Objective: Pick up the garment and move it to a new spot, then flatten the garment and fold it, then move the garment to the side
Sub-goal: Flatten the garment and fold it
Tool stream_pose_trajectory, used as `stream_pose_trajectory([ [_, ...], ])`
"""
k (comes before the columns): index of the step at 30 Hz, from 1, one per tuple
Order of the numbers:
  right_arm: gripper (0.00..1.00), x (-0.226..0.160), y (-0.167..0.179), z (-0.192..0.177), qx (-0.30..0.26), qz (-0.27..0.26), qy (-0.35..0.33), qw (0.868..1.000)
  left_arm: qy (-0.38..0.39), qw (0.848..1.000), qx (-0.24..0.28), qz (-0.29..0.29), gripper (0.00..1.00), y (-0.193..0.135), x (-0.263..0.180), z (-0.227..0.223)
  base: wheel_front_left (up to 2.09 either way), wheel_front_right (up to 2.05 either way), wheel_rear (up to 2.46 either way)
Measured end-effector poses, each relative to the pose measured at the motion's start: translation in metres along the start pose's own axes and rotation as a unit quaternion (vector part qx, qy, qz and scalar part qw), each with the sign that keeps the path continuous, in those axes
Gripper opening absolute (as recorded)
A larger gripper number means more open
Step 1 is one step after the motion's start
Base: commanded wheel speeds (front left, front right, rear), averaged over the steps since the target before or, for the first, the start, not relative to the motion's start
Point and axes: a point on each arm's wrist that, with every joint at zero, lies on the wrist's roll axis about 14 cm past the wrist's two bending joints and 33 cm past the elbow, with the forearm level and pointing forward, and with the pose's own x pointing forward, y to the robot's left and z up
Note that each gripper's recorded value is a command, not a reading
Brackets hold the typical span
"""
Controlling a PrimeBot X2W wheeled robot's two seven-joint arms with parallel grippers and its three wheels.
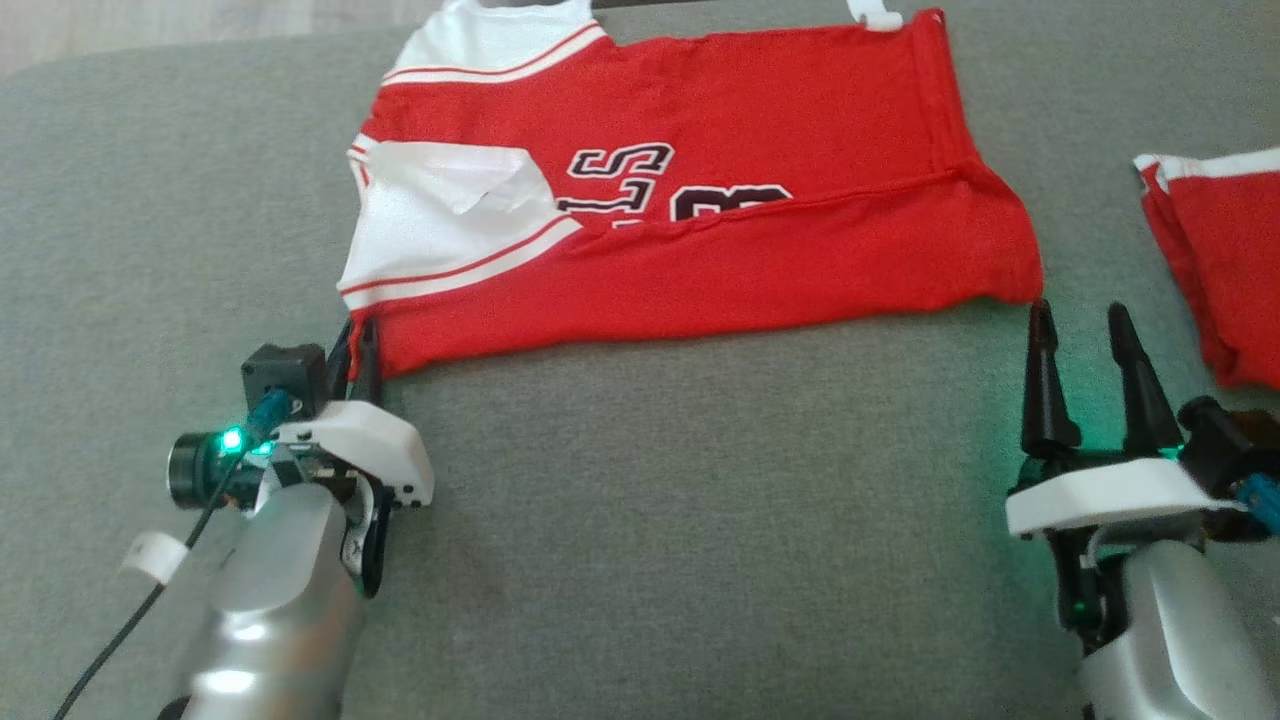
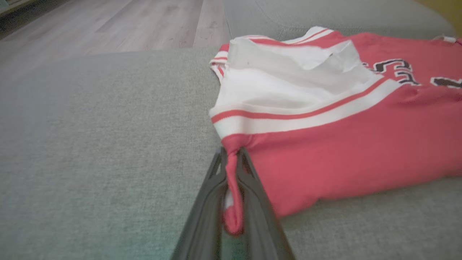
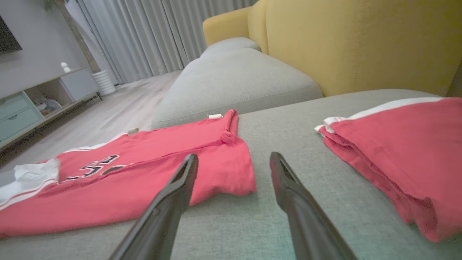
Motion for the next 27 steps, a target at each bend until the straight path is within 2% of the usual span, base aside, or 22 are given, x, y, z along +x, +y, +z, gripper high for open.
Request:
stream_pose_trajectory([
  [6, 1.00, 0.017, -0.003, -0.013, -0.026, -0.005, 0.054, 0.998, -0.094, 0.996, -0.008, -0.008, 0.00, 0.000, -0.011, 0.041, 0.00, 0.00, 0.00],
  [11, 1.00, 0.043, 0.000, -0.022, -0.027, -0.008, 0.106, 0.994, -0.148, 0.989, 0.007, -0.027, 0.00, -0.007, -0.019, 0.072, 0.00, 0.00, 0.00],
  [14, 1.00, 0.051, -0.002, -0.040, -0.030, -0.012, 0.154, 0.988, -0.165, 0.986, 0.014, -0.036, 0.00, -0.011, -0.021, 0.080, 0.00, 0.00, 0.00],
  [16, 1.00, 0.053, -0.005, -0.054, -0.063, -0.013, 0.189, 0.980, -0.169, 0.985, 0.014, -0.042, 0.00, -0.013, -0.021, 0.081, 0.00, 0.00, 0.00],
  [18, 1.00, 0.054, -0.005, -0.066, -0.069, -0.014, 0.218, 0.973, -0.169, 0.984, 0.015, -0.050, 0.00, -0.017, -0.021, 0.080, 0.00, 0.00, 0.00],
  [21, 1.00, 0.064, -0.002, -0.069, -0.088, -0.009, 0.233, 0.969, -0.168, 0.984, 0.020, -0.053, 0.00, -0.019, -0.021, 0.078, 0.00, 0.00, 0.00],
  [22, 0.60, 0.067, -0.002, -0.069, -0.094, -0.008, 0.237, 0.967, -0.167, 0.984, 0.020, -0.053, 0.00, -0.019, -0.021, 0.077, 0.00, 0.00, 0.00],
  [23, 0.05, 0.069, -0.001, -0.068, -0.096, -0.007, 0.239, 0.966, -0.166, 0.984, 0.020, -0.052, 0.00, -0.019, -0.022, 0.076, 0.00, 0.00, 0.00],
  [24, 0.00, 0.070, 0.000, -0.068, -0.098, -0.006, 0.241, 0.966, -0.165, 0.985, 0.020, -0.051, 0.00, -0.018, -0.023, 0.075, 0.00, 0.00, 0.00],
  [27, 0.00, 0.067, 0.003, -0.066, -0.097, -0.003, 0.237, 0.967, -0.156, 0.986, 0.020, -0.048, 0.00, -0.017, -0.027, 0.067, 0.00, 0.00, 0.00],
])
